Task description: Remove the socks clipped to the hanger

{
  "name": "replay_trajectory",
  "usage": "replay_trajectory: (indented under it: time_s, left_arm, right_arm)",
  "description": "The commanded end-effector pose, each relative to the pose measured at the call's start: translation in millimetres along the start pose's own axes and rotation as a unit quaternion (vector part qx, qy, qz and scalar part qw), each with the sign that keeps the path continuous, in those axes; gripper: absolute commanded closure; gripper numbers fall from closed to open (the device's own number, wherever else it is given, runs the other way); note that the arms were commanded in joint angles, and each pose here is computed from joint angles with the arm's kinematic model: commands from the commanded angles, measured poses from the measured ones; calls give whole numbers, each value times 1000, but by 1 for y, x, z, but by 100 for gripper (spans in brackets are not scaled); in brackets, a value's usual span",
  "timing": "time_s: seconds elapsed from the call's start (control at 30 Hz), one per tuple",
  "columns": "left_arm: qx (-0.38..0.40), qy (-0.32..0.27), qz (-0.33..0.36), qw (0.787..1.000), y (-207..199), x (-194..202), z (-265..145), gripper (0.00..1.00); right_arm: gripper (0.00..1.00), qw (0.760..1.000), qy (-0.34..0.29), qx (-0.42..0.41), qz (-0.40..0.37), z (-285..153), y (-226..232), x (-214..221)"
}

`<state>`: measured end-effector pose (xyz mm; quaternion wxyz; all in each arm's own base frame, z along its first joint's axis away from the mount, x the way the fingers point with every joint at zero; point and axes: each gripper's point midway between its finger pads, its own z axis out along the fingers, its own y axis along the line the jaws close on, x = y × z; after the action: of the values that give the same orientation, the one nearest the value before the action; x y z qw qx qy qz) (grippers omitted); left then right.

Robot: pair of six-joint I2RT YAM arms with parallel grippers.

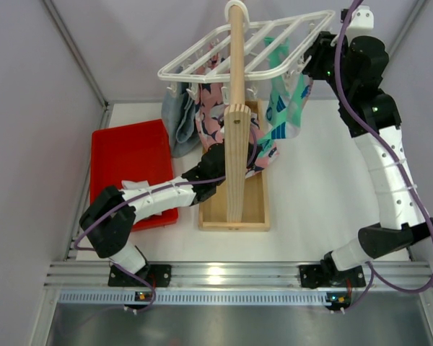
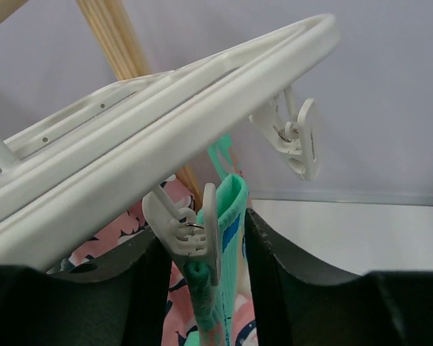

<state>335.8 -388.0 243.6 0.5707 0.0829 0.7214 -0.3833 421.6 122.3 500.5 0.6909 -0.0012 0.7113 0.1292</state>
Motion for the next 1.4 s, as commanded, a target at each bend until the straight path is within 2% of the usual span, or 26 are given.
replay_trajectory:
  time_s: [0.0,0.13,0.43,0.53,0.63,0.67,1.07,1.23,1.37]
  left_arm:
    - [32,-23,5,999,-24,-19,-3,100]
    - [32,-20,1,999,-23,-17,-2,100]
    - [34,-18,-3,999,-25,-16,-2,100]
    - [34,-20,-4,999,-25,-18,-2,100]
    - [33,-17,-5,999,-24,-15,-2,100]
    - [32,-16,-7,999,-24,-14,-2,100]
    - [11,9,-18,1000,-1,9,-13,100]
    - [-12,25,-45,999,26,23,-35,100]
    - [-16,15,-45,999,37,14,-56,100]
  right_arm:
    - [58,998,-58,-8,6,-12,2,-37]
    - [57,997,-74,-7,14,-18,2,-44]
    - [67,994,-106,-5,30,-24,0,-53]
    - [74,994,-109,-4,32,-26,0,-55]
    - [98,994,-106,2,38,-23,-2,-53]
    - [100,994,-104,4,38,-23,-3,-51]
    - [100,995,-85,4,52,-14,-2,-38]
    - [100,995,-85,5,48,-15,-2,-38]
    - [100,995,-83,6,46,-16,-3,-38]
